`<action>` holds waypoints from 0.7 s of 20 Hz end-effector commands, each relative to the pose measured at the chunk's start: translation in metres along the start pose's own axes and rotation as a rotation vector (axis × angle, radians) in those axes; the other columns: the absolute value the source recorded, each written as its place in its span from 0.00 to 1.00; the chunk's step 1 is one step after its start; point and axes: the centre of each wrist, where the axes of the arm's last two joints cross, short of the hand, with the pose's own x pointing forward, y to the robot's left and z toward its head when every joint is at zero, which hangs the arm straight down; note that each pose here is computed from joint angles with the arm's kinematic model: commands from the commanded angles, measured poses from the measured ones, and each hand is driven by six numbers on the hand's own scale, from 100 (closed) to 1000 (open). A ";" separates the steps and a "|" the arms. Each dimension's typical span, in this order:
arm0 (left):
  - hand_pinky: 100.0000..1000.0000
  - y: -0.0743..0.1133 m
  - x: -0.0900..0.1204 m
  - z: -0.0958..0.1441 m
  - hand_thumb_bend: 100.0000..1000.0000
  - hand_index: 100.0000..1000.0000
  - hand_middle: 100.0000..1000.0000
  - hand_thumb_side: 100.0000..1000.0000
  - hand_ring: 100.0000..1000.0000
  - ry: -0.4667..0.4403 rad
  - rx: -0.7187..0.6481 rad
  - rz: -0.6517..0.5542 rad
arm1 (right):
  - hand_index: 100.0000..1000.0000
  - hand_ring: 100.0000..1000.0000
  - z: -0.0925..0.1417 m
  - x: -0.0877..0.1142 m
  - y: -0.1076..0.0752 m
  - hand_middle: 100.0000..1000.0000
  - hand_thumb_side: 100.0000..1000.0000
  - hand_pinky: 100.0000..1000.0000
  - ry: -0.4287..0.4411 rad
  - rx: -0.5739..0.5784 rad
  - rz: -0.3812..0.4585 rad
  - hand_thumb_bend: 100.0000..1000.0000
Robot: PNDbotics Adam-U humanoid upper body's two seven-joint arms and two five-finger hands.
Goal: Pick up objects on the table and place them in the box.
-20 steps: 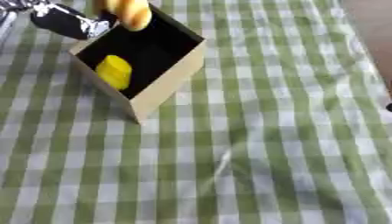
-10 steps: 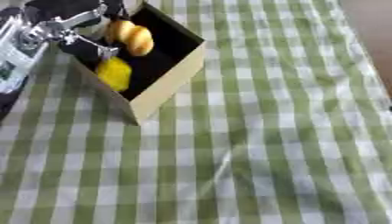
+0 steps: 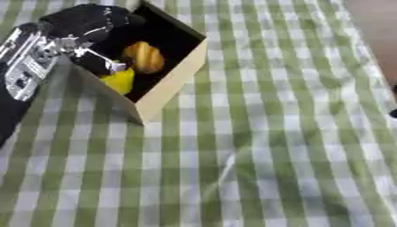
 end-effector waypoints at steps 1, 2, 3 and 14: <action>0.75 0.009 -0.005 0.001 0.12 0.93 0.77 0.18 0.78 0.020 0.042 -0.027 | 0.79 0.77 -0.004 0.003 -0.002 0.47 0.47 0.91 -0.011 0.004 0.001 0.00; 0.75 0.010 -0.004 0.001 0.12 0.93 0.77 0.18 0.78 0.020 0.051 -0.024 | 0.79 0.77 -0.003 0.003 -0.002 0.47 0.47 0.91 -0.008 0.004 0.001 0.00; 0.75 0.012 -0.004 0.001 0.11 0.93 0.77 0.18 0.78 0.018 0.059 -0.022 | 0.79 0.77 -0.003 0.003 -0.002 0.47 0.47 0.91 -0.005 0.004 0.002 0.00; 0.74 0.070 0.005 0.014 0.00 0.88 0.73 0.14 0.73 -0.029 0.247 0.072 | 0.79 0.77 -0.001 0.004 -0.002 0.47 0.47 0.91 0.020 0.009 0.002 0.00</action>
